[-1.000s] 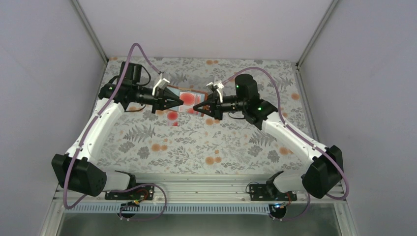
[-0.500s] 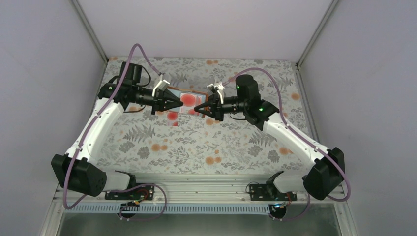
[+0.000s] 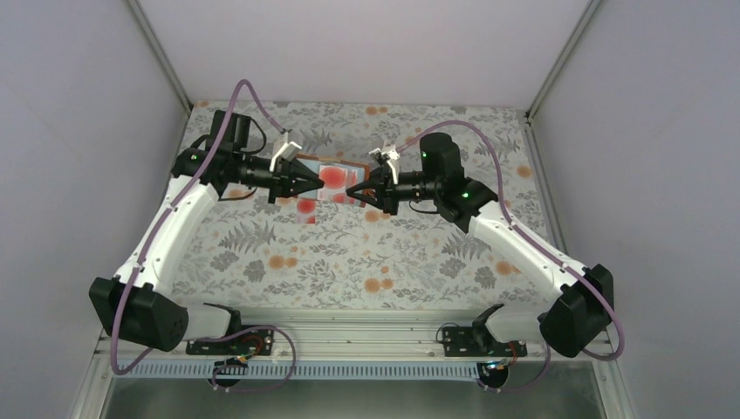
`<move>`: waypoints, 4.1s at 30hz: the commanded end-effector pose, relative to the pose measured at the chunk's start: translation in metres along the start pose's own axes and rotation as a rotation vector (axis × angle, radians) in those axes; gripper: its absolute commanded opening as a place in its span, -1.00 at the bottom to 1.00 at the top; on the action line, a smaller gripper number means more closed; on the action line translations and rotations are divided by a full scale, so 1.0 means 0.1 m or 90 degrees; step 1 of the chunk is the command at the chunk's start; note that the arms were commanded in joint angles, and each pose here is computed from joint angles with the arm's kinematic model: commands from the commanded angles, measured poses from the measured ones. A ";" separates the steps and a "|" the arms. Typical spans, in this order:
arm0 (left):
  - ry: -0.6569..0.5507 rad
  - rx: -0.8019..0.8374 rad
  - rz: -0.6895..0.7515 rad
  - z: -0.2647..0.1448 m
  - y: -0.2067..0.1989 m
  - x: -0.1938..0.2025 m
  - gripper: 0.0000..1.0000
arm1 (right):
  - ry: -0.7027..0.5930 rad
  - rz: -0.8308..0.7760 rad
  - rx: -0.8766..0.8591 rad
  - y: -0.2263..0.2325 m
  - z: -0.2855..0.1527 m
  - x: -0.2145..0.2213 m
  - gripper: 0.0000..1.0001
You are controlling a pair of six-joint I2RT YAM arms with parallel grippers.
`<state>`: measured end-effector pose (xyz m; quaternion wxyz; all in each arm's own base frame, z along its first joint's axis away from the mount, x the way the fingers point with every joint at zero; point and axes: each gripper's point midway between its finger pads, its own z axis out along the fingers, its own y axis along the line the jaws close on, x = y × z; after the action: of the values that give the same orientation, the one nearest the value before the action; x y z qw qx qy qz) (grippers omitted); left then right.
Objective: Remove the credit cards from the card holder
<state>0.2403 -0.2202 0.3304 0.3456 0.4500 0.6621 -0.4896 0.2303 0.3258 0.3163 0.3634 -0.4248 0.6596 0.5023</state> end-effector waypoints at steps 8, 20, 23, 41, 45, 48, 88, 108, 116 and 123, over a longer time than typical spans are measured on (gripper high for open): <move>0.040 -0.177 -0.102 -0.41 0.66 0.38 -0.95 | -0.033 0.111 0.218 -0.70 -0.48 0.08 -0.92; 0.057 -0.204 -0.456 -0.25 1.62 1.48 -0.95 | 0.006 0.185 0.300 -1.15 -0.55 0.38 -0.92; 0.074 -0.200 -0.516 -0.17 1.83 1.71 -0.95 | 0.014 0.192 0.301 -1.22 -0.52 0.40 -0.92; 0.157 -0.208 -0.616 -0.01 2.26 2.32 -0.95 | 0.055 0.210 0.271 -1.36 -0.35 0.55 -0.92; 0.152 -0.200 -0.623 0.02 2.24 2.31 -0.95 | 0.056 0.210 0.266 -1.36 -0.33 0.55 -0.92; 0.153 -0.197 -0.625 0.03 2.22 2.32 -0.95 | 0.057 0.210 0.263 -1.36 -0.33 0.56 -0.92; 0.158 -0.179 -0.637 0.05 2.22 2.40 -0.91 | 0.068 0.205 0.234 -1.32 -0.28 0.56 -0.92; 0.160 -0.218 -0.626 -0.08 2.27 2.38 -0.78 | 0.071 0.207 0.227 -1.26 -0.30 0.57 -0.92; 0.132 -0.251 -0.524 -0.37 2.30 1.77 -0.32 | 0.063 0.214 0.201 -1.18 -0.28 0.51 -0.92; 0.048 -0.212 -0.212 -0.50 1.58 0.55 0.83 | 0.024 0.222 0.192 -1.07 -0.34 0.28 -0.92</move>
<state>0.3988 -0.1173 0.1559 0.2014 0.1786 0.8757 -0.4009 0.3173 0.2714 0.2171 0.2860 -0.2589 0.8221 0.4187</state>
